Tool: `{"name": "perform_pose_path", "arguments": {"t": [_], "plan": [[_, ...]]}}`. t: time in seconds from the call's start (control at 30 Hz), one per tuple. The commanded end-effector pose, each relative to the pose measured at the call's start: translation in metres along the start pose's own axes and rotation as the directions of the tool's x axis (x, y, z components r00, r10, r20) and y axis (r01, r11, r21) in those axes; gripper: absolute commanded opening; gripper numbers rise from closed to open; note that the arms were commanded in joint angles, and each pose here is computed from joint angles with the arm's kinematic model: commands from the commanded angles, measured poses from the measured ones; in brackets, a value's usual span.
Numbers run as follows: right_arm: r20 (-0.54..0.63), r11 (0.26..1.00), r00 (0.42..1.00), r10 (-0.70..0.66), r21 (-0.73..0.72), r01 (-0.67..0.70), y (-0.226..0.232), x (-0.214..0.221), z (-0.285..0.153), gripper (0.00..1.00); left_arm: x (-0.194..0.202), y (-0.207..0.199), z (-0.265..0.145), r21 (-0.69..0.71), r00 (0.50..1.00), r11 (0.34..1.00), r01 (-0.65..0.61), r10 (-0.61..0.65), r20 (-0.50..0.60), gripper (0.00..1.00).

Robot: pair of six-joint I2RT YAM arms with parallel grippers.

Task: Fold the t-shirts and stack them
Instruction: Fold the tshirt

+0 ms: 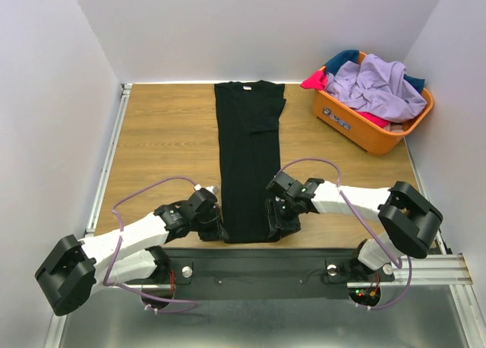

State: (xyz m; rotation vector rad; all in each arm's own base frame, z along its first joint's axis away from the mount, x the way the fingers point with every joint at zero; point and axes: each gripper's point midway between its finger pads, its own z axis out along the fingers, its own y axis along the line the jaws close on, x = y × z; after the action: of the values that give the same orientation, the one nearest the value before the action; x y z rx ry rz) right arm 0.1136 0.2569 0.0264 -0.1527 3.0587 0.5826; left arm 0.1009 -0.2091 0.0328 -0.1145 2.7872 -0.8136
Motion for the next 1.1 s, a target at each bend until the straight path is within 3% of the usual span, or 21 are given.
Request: {"name": "perform_pose_path", "arguments": {"t": [0.0,0.1,0.13,0.17,0.2,0.33,0.63,0.83,0.87,0.97,1.0,1.07], "plan": [[0.043,0.999,0.999,0.015,0.044,-0.017,-0.006,-0.005,0.009,0.55,0.002,-0.001,-0.002,0.014,1.0,1.0,-0.018,0.018,0.0,0.01],[0.061,0.997,0.998,0.025,0.068,-0.029,-0.012,-0.006,0.011,0.47,0.001,-0.002,-0.002,0.016,1.0,1.0,-0.013,0.013,0.008,0.01],[0.059,0.997,0.998,0.026,0.073,-0.03,-0.013,-0.006,0.012,0.38,0.0,-0.001,-0.002,0.011,1.0,1.0,-0.008,0.008,0.014,0.01],[0.056,0.997,0.998,0.026,0.074,-0.03,-0.014,-0.005,0.012,0.38,0.0,-0.001,-0.003,0.01,1.0,1.0,-0.006,0.006,0.016,0.01],[0.055,0.996,0.998,0.027,0.08,-0.031,-0.016,-0.004,0.013,0.26,0.0,0.001,-0.003,0.002,1.0,1.0,-0.004,0.004,0.015,0.01],[0.063,0.993,0.997,0.04,0.105,-0.047,-0.025,0.0,0.013,0.02,-0.002,0.01,-0.005,-0.054,0.999,0.998,0.022,-0.021,0.028,0.01],[0.087,0.985,0.994,0.067,0.153,-0.08,-0.044,0.008,0.004,0.01,-0.003,0.029,-0.021,-0.138,0.989,0.982,0.126,-0.114,0.094,0.01],[0.081,0.985,0.995,0.059,0.16,-0.072,-0.046,0.01,0.003,0.01,0.003,0.026,-0.024,-0.081,0.981,0.981,0.179,-0.171,0.09,0.01],[0.081,0.984,0.995,0.061,0.161,-0.073,-0.047,0.01,0.003,0.01,0.004,0.026,-0.025,-0.08,0.981,0.98,0.18,-0.173,0.085,0.04],[0.077,0.985,0.995,0.055,0.16,-0.067,-0.046,0.011,0.002,0.01,0.007,0.025,-0.028,-0.085,0.982,0.98,0.181,-0.175,0.069,0.21],[0.081,0.985,0.995,0.055,0.158,-0.067,-0.046,0.01,0.002,0.02,0.004,0.021,-0.03,-0.073,0.981,0.981,0.182,-0.177,0.078,0.33],[0.08,0.985,0.996,0.05,0.161,-0.063,-0.046,0.01,0.001,0.02,0.0,0.015,-0.032,-0.052,0.979,0.981,0.184,-0.179,0.094,0.43]]}}
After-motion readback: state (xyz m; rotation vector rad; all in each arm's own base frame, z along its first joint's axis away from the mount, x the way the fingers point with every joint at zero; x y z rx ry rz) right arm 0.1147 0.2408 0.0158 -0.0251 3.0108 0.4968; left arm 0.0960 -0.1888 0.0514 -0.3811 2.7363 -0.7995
